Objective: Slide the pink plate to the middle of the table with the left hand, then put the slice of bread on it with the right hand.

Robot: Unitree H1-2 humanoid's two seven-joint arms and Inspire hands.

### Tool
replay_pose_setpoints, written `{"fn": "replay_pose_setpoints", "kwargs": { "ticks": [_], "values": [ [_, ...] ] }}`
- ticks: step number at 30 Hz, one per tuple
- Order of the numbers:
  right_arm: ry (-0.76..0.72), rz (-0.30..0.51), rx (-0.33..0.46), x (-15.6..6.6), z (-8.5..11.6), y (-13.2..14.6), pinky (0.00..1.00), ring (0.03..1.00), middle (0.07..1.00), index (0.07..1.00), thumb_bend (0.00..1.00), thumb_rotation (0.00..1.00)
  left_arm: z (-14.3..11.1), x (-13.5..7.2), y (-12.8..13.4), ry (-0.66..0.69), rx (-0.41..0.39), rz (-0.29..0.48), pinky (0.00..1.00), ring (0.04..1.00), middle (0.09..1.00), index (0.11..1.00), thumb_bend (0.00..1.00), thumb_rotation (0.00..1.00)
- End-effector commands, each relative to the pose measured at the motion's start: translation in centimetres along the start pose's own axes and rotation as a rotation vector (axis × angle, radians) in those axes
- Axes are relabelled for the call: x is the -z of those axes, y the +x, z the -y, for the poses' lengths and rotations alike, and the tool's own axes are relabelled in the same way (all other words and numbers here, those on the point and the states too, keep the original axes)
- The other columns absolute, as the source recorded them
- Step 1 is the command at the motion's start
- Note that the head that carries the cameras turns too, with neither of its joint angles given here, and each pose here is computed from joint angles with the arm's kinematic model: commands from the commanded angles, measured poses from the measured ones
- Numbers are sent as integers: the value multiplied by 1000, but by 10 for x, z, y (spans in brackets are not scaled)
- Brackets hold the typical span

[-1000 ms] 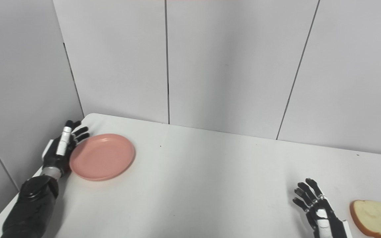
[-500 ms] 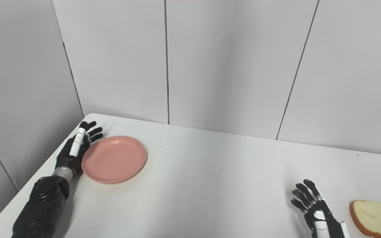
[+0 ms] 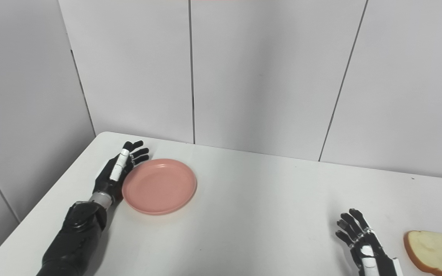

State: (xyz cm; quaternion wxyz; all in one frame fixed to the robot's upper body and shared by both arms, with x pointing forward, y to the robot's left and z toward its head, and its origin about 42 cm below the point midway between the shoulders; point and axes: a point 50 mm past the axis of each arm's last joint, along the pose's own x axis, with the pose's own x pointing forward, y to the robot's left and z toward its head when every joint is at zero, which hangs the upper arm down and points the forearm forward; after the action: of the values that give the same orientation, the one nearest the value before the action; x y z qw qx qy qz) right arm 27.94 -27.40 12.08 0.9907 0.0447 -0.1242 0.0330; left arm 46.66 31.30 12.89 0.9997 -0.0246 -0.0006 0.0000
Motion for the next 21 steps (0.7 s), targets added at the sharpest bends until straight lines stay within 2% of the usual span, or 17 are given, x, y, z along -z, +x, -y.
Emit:
{"fn": "replay_pose_setpoints", "kwargs": {
  "ticks": [1,9,15,21],
  "values": [
    [73,-178,46,40,-14,-45,843,861,865,882,848,884,11,-7,8,7,29,8,777,843,819,839,955,823],
    [67,-178,46,40,-17,-45,845,860,867,886,844,895,38,-2,11,-46,63,14,775,848,812,838,961,819],
    [71,-176,41,40,-20,-45,853,864,869,888,841,897,57,5,7,1,120,4,760,837,822,852,961,842],
    [66,-171,40,39,-24,-44,845,857,864,890,846,894,72,8,0,-18,147,5,756,847,819,853,943,838]
  ]
}}
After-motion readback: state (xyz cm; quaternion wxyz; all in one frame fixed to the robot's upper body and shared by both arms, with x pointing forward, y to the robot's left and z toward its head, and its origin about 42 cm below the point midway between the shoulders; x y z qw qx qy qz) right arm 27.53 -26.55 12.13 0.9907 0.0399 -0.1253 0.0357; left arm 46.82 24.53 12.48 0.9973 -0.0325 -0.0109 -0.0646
